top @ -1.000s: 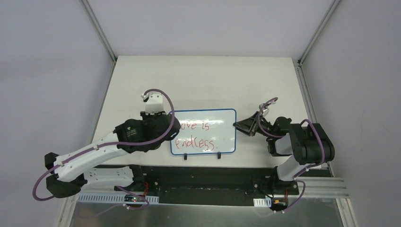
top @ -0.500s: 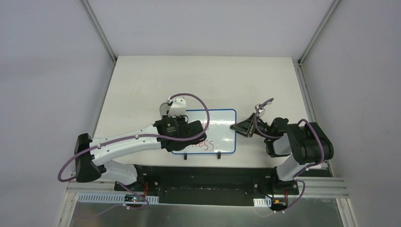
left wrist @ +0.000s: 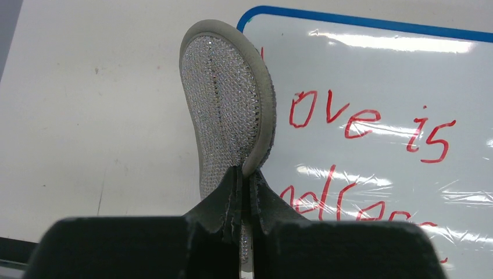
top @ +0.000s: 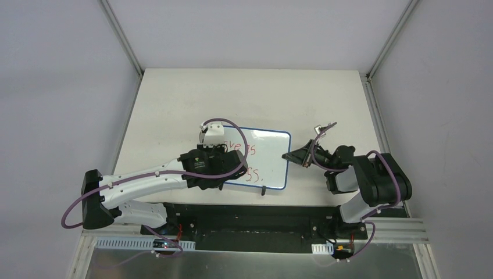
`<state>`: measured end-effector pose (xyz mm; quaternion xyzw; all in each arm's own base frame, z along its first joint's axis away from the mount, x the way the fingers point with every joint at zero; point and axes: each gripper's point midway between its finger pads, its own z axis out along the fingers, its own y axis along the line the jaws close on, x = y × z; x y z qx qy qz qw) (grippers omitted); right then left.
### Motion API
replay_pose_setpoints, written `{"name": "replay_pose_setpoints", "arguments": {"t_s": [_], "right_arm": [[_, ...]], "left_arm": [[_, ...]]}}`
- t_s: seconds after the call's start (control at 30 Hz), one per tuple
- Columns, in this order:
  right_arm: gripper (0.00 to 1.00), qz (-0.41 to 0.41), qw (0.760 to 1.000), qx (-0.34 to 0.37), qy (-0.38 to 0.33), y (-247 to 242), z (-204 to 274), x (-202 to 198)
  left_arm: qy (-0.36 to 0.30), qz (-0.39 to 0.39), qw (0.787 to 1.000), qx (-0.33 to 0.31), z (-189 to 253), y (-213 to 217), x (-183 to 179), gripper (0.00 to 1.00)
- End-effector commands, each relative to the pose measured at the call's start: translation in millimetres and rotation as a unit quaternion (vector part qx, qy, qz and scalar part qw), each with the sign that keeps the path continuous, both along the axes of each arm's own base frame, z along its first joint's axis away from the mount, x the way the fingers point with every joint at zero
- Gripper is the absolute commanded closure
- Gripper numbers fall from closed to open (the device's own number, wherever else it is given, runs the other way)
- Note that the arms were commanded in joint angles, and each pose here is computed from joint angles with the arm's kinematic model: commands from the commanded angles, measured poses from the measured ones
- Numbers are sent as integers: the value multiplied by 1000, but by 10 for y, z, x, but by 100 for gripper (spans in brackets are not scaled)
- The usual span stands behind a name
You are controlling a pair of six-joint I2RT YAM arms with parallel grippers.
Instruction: Erase the whiteboard
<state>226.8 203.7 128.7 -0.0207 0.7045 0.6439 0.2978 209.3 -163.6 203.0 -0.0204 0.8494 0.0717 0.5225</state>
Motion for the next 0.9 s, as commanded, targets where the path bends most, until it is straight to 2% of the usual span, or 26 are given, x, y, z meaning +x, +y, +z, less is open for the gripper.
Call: {"name": "replay_pose_setpoints", "arguments": {"t_s": [0.0, 0.33, 0.4, 0.43, 0.47, 0.53, 0.57, 0.63, 0.73, 0.87], "right_arm": [[94, 2, 993, 0, -114, 21, 189, -65], [95, 30, 987, -13, -157, 125, 181, -230], [82, 43, 987, -17, -151, 178, 146, -261], [72, 39, 989, -17, -145, 179, 136, -250], [62, 30, 990, -17, -137, 172, 127, -234], [34, 10, 991, -15, -129, 152, 139, -196], [25, 3, 992, -13, -127, 145, 162, -179], [19, -4, 993, -14, -113, 122, 178, -164], [16, -29, 993, -34, -105, 48, 195, -79], [16, -58, 987, -114, -94, -41, 121, 83]], "left_arm": [[-10, 2, 1000, -9, 80, -17, 14, 100], [-16, -1, 1000, -15, 100, 29, 3, 100], [-15, -4, 1000, -22, 82, 40, -11, 100], [-15, -4, 1000, -26, 79, 46, -14, 100], [-15, -6, 999, -30, 69, 47, -20, 100], [-14, -10, 999, -38, 49, 42, -29, 100], [-14, -12, 999, -40, 43, 42, -34, 100], [-11, -16, 999, -44, 28, 35, -47, 100], [-9, -18, 999, -48, 17, 45, -56, 100], [-7, -21, 998, -56, -27, 21, -64, 100]]}}
